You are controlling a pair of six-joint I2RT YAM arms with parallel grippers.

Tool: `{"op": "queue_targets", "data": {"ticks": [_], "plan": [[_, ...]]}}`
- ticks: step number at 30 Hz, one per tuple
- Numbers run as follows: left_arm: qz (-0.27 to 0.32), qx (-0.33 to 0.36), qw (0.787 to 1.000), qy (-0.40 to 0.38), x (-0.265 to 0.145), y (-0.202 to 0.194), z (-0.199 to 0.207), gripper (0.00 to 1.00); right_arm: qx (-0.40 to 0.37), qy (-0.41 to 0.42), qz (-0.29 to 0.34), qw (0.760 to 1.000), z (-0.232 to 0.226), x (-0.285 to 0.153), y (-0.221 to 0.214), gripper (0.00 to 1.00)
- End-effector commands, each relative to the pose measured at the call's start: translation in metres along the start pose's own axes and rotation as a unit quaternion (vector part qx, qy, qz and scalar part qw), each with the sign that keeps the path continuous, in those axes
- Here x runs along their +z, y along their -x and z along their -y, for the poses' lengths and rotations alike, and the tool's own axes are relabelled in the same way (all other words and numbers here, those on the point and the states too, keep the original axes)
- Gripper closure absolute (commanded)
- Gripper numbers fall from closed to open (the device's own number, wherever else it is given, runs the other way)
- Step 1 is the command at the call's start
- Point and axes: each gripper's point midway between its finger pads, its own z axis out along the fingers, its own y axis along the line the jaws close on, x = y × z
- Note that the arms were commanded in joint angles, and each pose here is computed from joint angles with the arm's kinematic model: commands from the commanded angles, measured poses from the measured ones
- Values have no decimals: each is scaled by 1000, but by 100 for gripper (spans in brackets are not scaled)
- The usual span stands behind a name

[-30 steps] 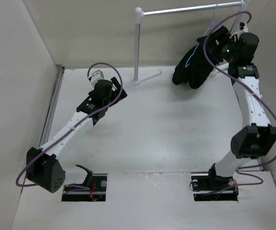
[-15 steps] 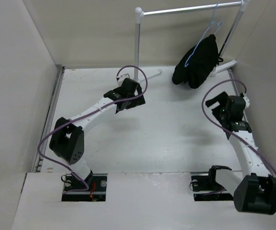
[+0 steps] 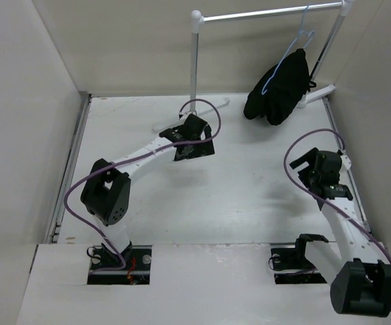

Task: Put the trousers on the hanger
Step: Reset both arms

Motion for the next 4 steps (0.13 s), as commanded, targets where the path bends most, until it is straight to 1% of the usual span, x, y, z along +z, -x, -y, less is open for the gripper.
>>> {"op": "queue_targets", "data": {"ticks": [1, 4], "plan": [[22, 4, 999, -28, -10, 17, 17, 0, -4, 22, 36, 999, -24, -5, 30, 0], [23, 10, 999, -24, -11, 17, 15, 0, -5, 24, 33, 999, -31, -3, 33, 0]]}}
